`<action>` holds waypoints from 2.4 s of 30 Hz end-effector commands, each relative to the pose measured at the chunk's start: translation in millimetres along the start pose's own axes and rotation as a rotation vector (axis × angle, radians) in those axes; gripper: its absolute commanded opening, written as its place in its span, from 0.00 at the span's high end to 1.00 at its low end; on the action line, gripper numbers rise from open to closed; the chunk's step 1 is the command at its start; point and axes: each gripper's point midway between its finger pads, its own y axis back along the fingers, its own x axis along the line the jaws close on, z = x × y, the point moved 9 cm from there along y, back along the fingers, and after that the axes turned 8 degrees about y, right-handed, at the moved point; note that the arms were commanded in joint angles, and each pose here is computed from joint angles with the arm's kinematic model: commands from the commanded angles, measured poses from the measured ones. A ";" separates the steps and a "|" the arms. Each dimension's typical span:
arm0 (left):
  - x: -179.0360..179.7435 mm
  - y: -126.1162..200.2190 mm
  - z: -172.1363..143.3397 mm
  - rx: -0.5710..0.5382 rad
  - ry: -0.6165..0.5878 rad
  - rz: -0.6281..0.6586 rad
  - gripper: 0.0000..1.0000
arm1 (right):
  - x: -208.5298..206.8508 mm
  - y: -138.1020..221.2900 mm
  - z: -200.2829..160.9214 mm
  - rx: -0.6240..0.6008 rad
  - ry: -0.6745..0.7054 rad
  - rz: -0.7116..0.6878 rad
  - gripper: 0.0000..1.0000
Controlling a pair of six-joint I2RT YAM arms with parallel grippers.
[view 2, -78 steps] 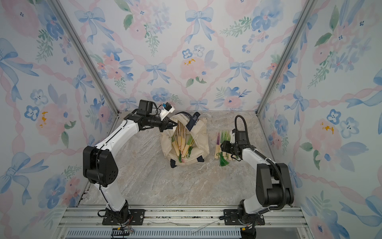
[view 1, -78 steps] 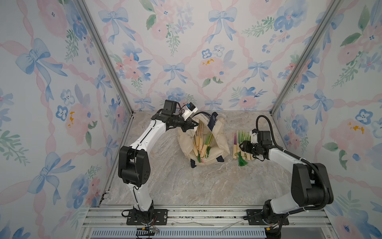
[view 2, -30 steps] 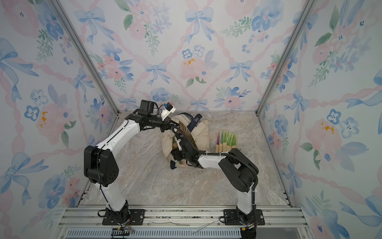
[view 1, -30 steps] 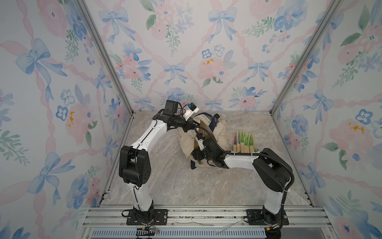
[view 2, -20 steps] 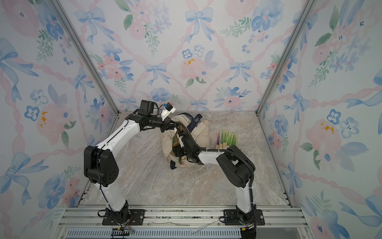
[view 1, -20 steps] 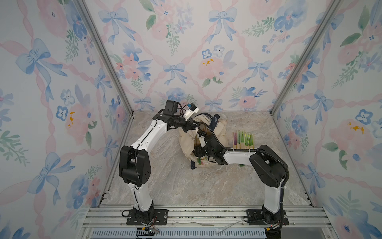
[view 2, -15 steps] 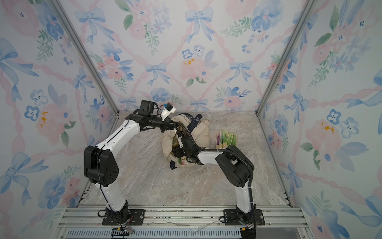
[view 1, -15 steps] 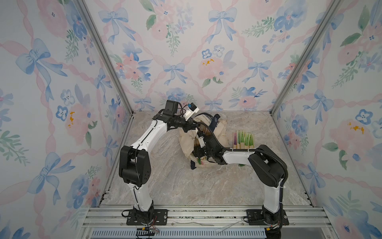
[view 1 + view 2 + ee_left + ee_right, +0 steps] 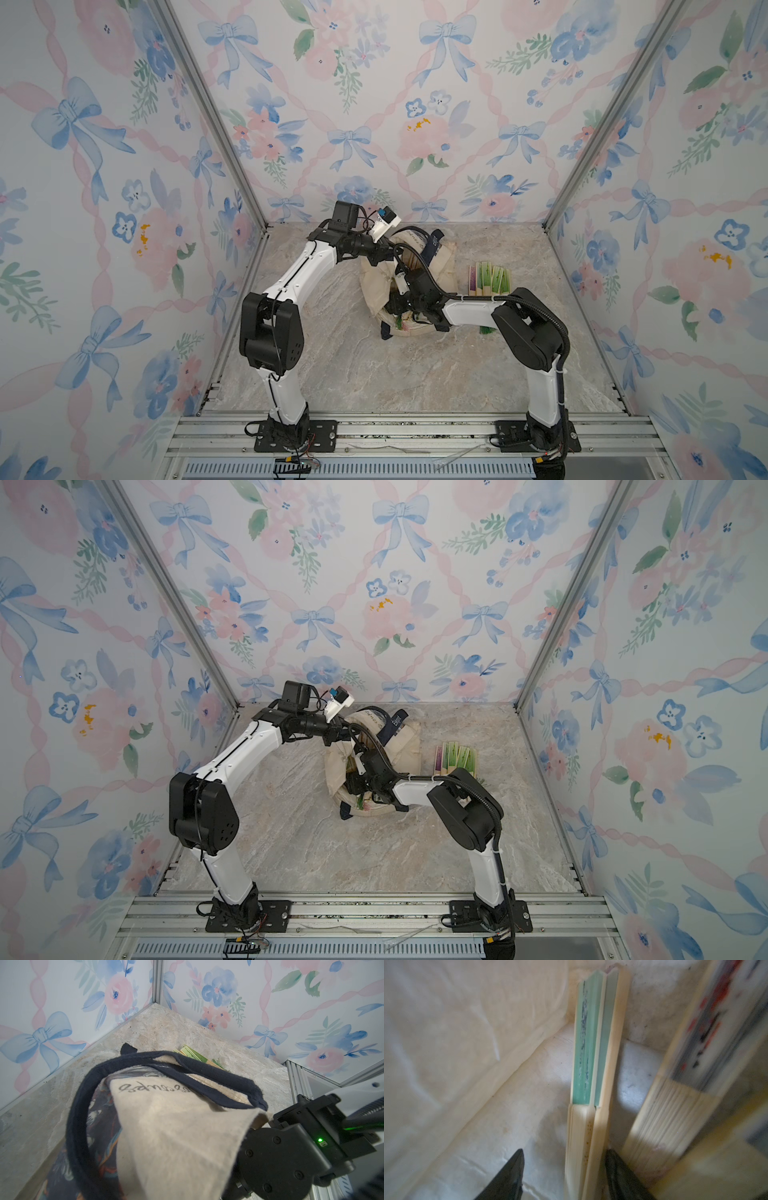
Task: Take out the folding fans from the tote bags
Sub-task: Pick up the folding fan from the canvas bag.
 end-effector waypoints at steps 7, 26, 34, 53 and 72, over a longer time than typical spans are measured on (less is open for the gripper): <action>-12.5 0.5 16.9 -0.050 -0.078 -0.052 1.00 | 6.2 -16.5 -14.1 0.032 -0.048 0.103 0.48; -6.1 7.3 9.4 -0.043 -0.062 -0.015 1.00 | 17.4 -19.7 -30.8 0.033 -0.094 0.299 0.60; -5.6 6.7 9.9 -0.044 -0.062 -0.021 1.00 | 14.5 -27.1 -37.3 0.146 -0.124 0.253 0.52; -6.2 7.4 5.9 -0.037 -0.054 -0.016 1.00 | 5.6 -4.5 -28.2 -0.004 -0.142 0.333 0.71; -2.6 4.8 3.7 -0.029 -0.036 -0.006 1.00 | 24.2 16.0 -21.8 -0.021 0.024 0.301 0.69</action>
